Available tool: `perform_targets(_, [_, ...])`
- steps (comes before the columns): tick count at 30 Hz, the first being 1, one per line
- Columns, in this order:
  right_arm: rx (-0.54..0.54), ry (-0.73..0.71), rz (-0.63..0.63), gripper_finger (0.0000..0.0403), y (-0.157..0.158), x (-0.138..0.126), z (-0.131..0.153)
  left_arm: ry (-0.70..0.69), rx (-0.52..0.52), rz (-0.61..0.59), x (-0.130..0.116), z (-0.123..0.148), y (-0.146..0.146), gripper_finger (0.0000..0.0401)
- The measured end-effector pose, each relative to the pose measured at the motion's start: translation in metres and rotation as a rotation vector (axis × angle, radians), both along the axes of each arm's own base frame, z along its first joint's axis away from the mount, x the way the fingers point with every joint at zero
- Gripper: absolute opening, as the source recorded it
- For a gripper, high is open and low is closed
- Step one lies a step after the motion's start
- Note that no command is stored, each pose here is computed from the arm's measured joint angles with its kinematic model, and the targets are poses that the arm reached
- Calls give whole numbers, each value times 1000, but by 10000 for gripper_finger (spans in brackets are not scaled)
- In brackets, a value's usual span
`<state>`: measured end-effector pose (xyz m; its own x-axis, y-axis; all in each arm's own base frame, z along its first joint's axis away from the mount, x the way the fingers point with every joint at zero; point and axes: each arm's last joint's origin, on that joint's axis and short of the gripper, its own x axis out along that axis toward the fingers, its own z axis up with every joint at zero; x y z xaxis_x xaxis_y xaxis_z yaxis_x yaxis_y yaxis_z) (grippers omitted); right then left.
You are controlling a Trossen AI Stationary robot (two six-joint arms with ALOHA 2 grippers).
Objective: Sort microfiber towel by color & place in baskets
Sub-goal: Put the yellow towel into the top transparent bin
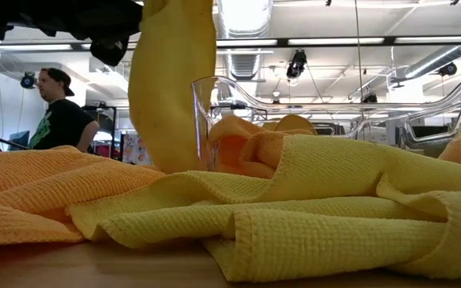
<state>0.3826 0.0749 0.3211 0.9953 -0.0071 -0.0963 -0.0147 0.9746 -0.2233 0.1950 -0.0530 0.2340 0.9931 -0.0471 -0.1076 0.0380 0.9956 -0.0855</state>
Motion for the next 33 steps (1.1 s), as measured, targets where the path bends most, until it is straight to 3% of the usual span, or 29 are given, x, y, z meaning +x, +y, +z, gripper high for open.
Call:
perform_targets(10, [1,29,-50,9,-1,0,3,38,51,-5,-11,2,3,203])
perform_targets(14, [1,31,-58,9,-2,0,3,76,78,-5,-13,-1,4,241])
perform_targets(19, [-9,50,-101,9,-3,0,1,230,65,67,-24,0,9,250])
perform_targets(25, [-9,49,-101,9,-3,0,1,153,30,53,-25,12,9,251])
perform_targets(33, [-13,35,-100,9,-3,0,2,104,44,-2,-2,-1,1,251])
